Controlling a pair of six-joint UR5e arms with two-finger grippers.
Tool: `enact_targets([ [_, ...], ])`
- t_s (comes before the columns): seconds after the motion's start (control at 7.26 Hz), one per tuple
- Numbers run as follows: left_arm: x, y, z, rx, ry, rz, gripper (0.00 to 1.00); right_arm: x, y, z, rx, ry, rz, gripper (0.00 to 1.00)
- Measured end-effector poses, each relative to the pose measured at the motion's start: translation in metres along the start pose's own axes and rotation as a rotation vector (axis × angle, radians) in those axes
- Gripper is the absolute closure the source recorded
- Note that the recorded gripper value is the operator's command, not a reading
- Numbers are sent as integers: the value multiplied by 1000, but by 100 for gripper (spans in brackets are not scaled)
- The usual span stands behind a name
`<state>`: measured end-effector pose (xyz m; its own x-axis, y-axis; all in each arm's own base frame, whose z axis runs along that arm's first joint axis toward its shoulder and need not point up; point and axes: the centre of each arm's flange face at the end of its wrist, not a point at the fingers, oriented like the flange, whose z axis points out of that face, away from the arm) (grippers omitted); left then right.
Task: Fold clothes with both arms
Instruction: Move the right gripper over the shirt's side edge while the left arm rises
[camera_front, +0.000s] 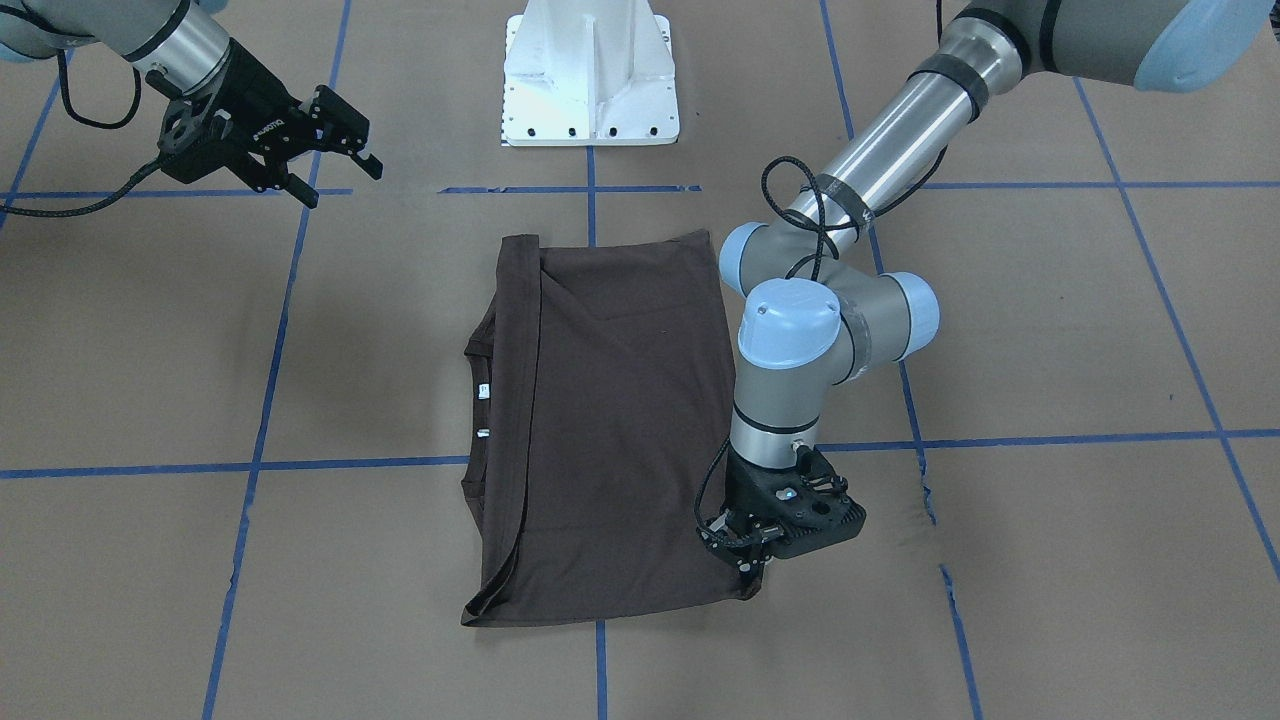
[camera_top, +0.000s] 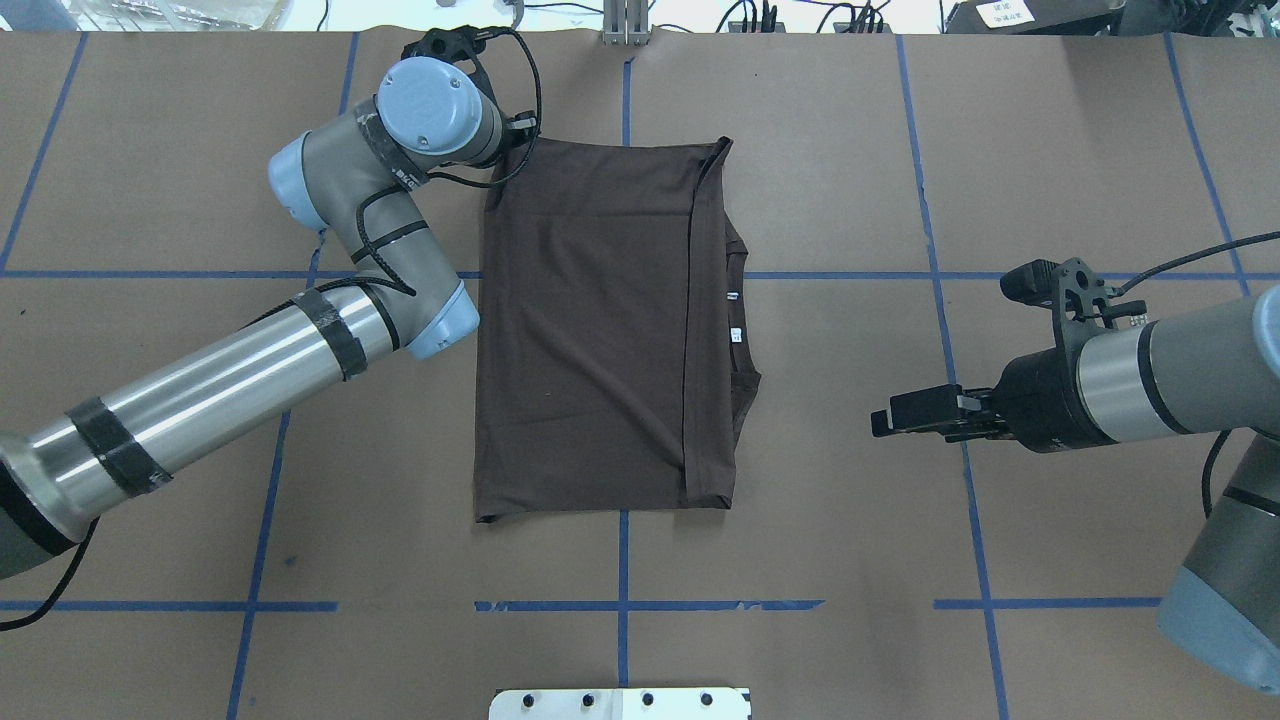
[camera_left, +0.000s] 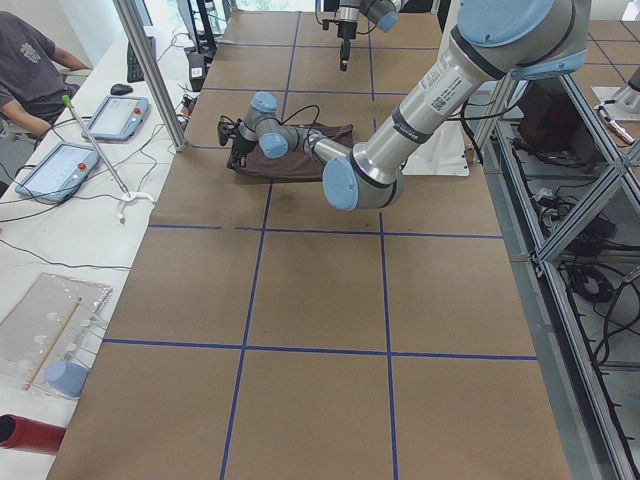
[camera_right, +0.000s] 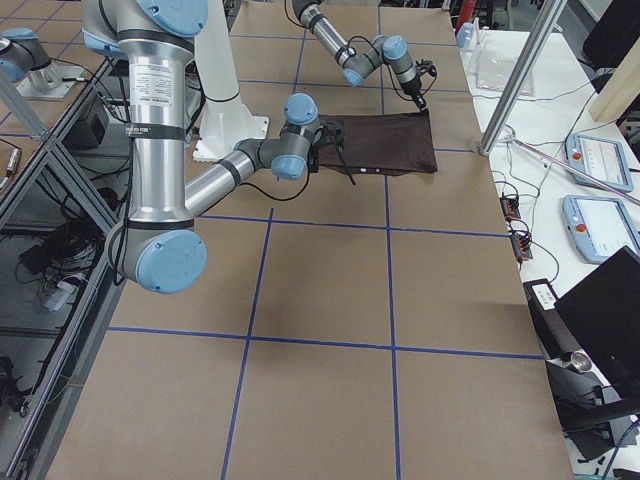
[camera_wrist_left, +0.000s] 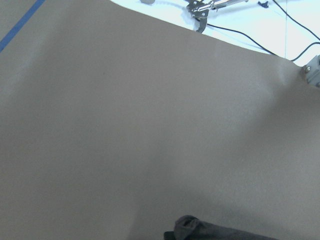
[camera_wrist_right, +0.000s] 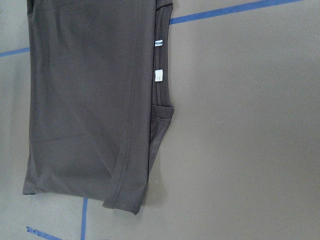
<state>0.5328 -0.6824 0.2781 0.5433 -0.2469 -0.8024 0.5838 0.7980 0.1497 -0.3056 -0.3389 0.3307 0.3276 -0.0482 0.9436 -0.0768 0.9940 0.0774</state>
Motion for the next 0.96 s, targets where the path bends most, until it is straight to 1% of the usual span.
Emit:
enact_targets([
  [0.28,2,-3,3,10,6,25,0,1,-1,3,-1,7,4,0],
  [0.41,4,-6,0,11,14,37,0,3,-3,4,0,17,7,0],
  [0.55,6,-10,-10,-2,32,40,0,4,-8,8,2,36,13,0],
  [0.83,-8,-5,-50,-103,58,42,0,-19,-27,30,11,108,29,0],
  [0.96,-21,1,-77,-128,55,54,0,-39,-32,49,15,169,15,0],
])
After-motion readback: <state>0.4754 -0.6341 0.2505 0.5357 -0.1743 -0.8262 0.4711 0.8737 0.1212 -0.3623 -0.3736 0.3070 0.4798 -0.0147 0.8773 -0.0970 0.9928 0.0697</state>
